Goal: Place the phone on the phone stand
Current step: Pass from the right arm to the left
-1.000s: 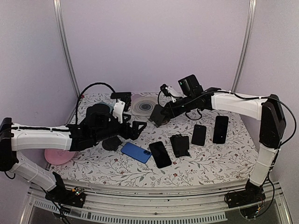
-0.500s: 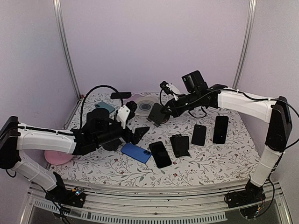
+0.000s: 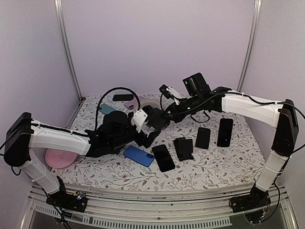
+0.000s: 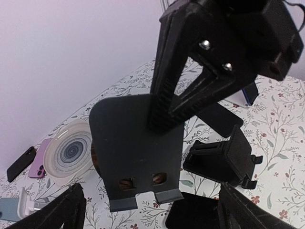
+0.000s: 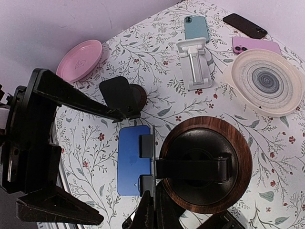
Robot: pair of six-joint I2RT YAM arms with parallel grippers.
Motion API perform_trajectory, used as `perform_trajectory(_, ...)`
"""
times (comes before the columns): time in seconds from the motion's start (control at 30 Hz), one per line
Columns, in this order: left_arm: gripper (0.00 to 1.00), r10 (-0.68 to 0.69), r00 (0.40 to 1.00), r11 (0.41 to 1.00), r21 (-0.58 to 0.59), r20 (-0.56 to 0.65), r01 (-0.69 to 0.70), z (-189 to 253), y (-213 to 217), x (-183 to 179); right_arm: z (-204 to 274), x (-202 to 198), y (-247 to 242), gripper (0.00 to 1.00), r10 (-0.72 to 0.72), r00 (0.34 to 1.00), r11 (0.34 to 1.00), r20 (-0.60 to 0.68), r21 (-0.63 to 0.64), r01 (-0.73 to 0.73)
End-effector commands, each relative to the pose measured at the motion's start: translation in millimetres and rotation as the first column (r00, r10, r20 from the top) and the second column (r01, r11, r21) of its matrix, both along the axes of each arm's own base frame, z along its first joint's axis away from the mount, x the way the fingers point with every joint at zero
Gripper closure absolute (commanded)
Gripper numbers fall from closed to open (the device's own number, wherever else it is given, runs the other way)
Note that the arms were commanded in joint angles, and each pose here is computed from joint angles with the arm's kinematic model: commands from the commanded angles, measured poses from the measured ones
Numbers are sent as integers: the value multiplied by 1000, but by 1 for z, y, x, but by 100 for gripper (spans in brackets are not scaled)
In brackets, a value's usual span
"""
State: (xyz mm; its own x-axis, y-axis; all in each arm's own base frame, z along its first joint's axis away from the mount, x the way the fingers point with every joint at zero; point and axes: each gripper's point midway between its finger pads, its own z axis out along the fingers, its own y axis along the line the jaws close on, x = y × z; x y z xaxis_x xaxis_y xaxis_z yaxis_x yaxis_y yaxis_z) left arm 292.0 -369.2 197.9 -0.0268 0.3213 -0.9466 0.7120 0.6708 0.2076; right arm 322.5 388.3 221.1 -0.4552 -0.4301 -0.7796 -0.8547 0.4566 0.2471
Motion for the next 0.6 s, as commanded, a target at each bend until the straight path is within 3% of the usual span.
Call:
perform_trajectory(0.0,3,90,996,996,-1,28,-90,11,0,14,27,-10,9,98,17,999,999,33,50,-18)
perform_trajectory(0.43,4,83,997,997,-1,5,-83,6,-21,24,40,-18,17,98,13,1000,996,0,91,-13)
perform_trajectory(0.57,9,99,995,995,14,-4,-99,2,-23,29,44,-19,19,98,9,1000,994,-12,106,-8)
